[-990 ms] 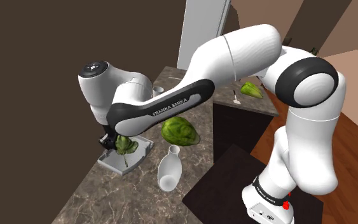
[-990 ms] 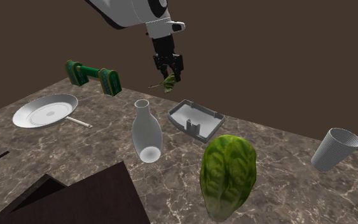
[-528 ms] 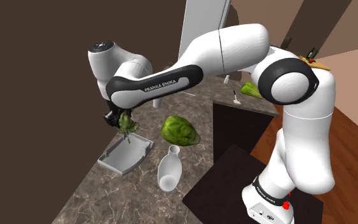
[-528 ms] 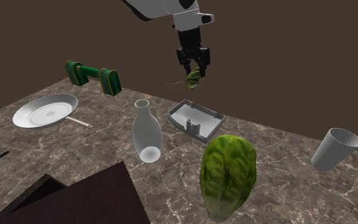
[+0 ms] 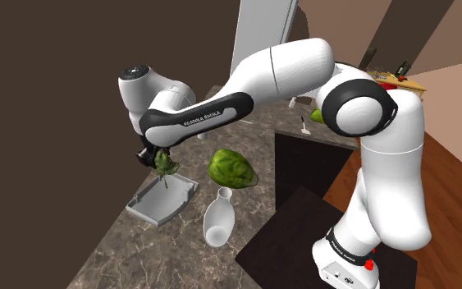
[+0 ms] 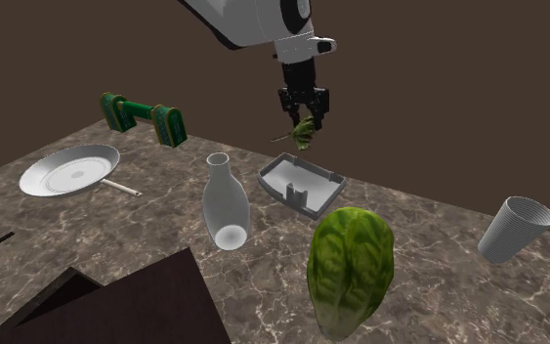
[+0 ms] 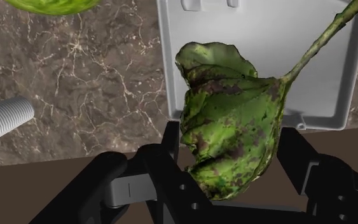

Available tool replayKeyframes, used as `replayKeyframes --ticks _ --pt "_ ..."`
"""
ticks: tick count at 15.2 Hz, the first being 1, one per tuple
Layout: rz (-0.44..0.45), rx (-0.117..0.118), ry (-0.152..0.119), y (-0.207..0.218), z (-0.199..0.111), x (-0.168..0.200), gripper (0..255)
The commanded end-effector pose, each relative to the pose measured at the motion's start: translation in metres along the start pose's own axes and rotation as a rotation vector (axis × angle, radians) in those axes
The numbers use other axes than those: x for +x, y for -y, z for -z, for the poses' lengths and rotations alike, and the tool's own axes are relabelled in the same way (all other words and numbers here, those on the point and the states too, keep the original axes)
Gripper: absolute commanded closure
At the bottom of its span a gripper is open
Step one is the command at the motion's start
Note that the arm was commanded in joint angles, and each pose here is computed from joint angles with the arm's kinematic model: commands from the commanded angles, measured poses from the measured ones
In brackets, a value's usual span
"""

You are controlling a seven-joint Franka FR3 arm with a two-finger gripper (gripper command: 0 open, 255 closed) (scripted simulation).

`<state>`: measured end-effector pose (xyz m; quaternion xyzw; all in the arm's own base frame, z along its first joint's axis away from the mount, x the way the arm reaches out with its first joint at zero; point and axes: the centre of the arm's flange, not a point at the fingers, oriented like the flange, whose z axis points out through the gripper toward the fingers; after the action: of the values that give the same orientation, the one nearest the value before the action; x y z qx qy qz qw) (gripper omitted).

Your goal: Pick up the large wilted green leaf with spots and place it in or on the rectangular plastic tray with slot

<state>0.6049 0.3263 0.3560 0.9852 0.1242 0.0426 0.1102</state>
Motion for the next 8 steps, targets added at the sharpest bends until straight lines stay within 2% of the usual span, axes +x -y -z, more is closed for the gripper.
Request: replayKeyframes --ticks 1,7,8 --pt "0.000 0.000 -0.001 0.002 -0.011 0.000 255" --pt "0.000 0.000 -0.001 0.010 -0.041 -0.002 255" --pt "0.000 0.000 0.000 0.008 -0.037 -0.002 255"
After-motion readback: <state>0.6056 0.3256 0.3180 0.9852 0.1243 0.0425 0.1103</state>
